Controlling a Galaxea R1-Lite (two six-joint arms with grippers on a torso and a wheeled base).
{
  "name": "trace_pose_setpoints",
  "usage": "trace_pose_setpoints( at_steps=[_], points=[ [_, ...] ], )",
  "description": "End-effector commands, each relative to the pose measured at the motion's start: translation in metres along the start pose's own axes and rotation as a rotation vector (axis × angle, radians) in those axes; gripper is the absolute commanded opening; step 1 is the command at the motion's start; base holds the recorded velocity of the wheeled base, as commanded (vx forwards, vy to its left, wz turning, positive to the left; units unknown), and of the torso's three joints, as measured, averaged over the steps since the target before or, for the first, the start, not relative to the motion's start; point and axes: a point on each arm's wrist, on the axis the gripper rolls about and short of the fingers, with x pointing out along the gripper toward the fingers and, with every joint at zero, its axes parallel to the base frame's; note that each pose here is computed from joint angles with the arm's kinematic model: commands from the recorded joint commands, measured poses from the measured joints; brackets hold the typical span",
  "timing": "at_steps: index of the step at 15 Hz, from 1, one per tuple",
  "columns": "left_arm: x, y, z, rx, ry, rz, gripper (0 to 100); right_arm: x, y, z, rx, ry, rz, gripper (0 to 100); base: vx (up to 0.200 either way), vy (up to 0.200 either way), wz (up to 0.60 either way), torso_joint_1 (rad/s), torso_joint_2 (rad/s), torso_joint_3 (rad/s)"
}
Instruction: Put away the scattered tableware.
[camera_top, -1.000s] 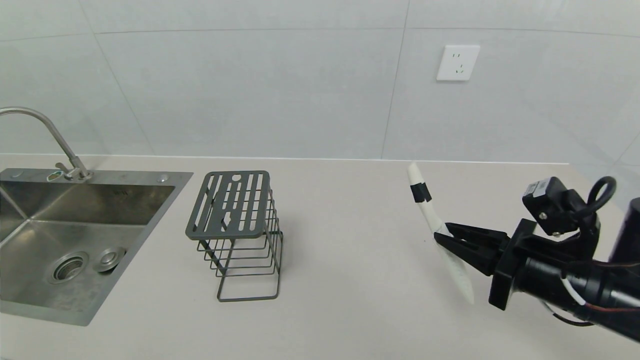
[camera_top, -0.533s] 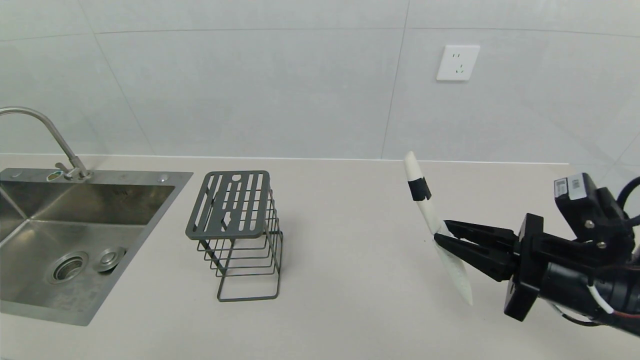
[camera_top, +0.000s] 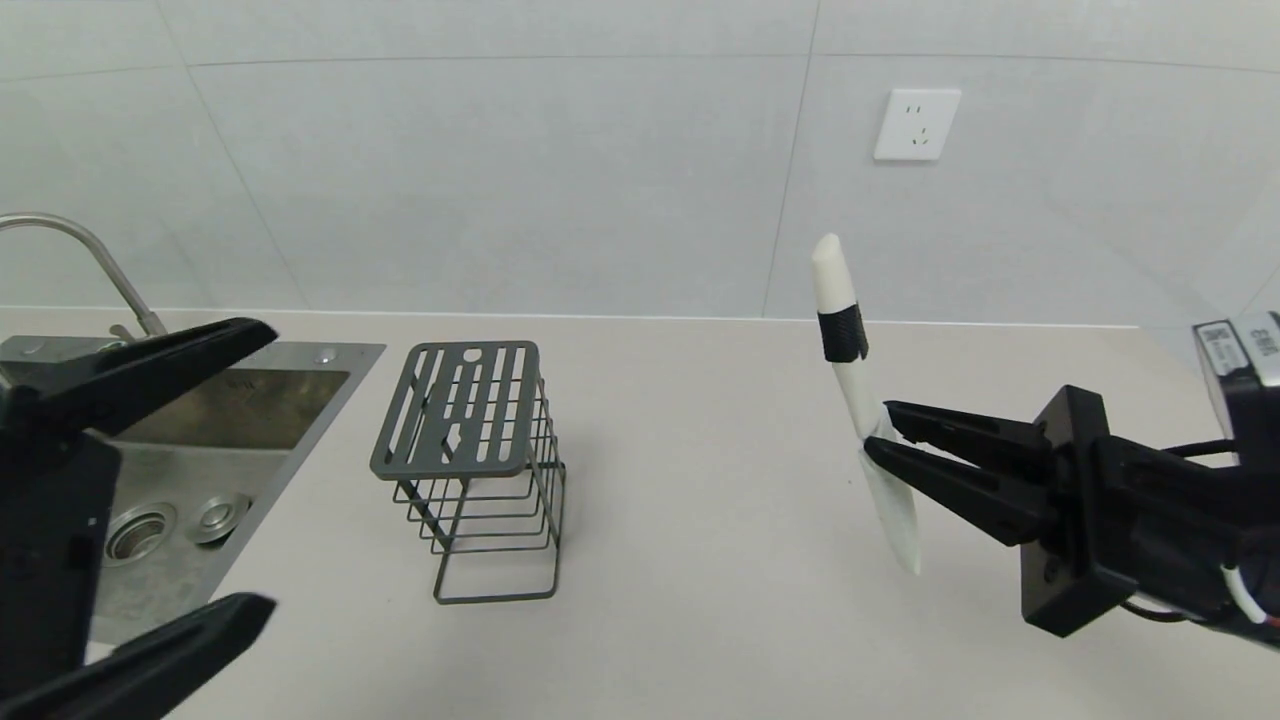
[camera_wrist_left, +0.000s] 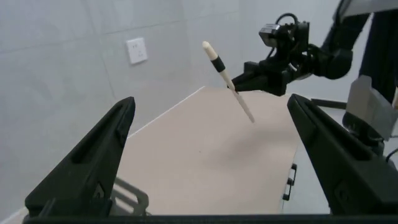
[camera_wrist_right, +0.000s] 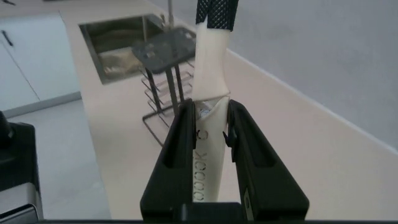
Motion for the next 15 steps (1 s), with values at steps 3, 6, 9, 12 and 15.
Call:
trace_pose_setpoints(
  at_steps=[3,6,9,12,15],
  points=[
    [0.045,0.025,-0.063,-0.035,0.058,-0.128,100,0.003,0.003,-0.004,-0.017,-0.002,0.039,0,0.0,0.0,0.0,0.0,0.0,0.0],
    [0.065,0.037,-0.071,-0.033,0.05,-0.144,100,0.003,0.004,-0.004,-0.025,-0.006,0.06,0,0.0,0.0,0.0,0.0,0.0,0.0],
    [0.079,0.032,-0.076,-0.051,0.036,-0.194,100,0.002,0.004,-0.004,-0.032,-0.005,0.06,0,0.0,0.0,0.0,0.0,0.0,0.0],
    [0.09,0.04,-0.077,-0.037,0.017,-0.196,100,0.001,0.005,-0.004,-0.033,-0.006,0.06,0,0.0,0.0,0.0,0.0,0.0,0.0],
    [0.107,0.044,-0.078,-0.033,-0.011,-0.217,100,0.0,0.006,-0.005,-0.03,-0.002,0.061,0,0.0,0.0,0.0,0.0,0.0,0.0]
  ],
)
